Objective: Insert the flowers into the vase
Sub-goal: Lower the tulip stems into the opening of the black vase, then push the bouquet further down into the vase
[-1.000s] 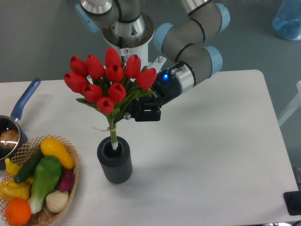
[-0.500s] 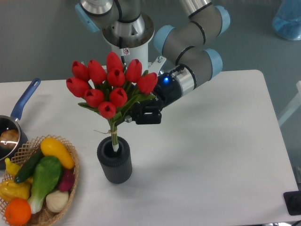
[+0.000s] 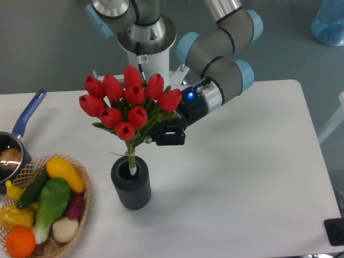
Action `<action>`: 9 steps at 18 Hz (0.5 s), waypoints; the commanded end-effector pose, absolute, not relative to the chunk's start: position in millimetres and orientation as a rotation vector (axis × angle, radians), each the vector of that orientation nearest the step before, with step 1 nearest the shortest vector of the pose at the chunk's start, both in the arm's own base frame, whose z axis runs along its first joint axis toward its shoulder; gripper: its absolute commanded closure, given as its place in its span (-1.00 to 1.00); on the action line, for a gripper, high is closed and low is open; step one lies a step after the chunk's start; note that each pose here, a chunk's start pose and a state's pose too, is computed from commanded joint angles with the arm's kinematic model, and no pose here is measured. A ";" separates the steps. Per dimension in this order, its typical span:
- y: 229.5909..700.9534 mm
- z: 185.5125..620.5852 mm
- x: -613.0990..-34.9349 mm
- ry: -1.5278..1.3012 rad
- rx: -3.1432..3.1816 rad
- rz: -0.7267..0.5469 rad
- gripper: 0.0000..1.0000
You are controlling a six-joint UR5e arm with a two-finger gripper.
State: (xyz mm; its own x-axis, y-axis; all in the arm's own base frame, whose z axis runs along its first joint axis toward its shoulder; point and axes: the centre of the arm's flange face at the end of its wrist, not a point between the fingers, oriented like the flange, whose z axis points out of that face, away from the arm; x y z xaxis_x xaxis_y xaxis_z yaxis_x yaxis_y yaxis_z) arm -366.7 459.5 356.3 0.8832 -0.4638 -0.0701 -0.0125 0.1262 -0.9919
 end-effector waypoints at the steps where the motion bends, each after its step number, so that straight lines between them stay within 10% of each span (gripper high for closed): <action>1: 459.2 355.1 -366.2 0.406 -1.417 -0.344 0.58; 9: 455.6 337.4 -357.5 0.405 -1.429 -0.344 0.56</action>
State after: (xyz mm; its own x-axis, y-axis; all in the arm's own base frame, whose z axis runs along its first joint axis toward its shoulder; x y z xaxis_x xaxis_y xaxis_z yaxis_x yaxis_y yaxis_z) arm -357.5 455.6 337.4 0.8841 -0.4629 -0.0639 -0.0122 0.1137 -0.9934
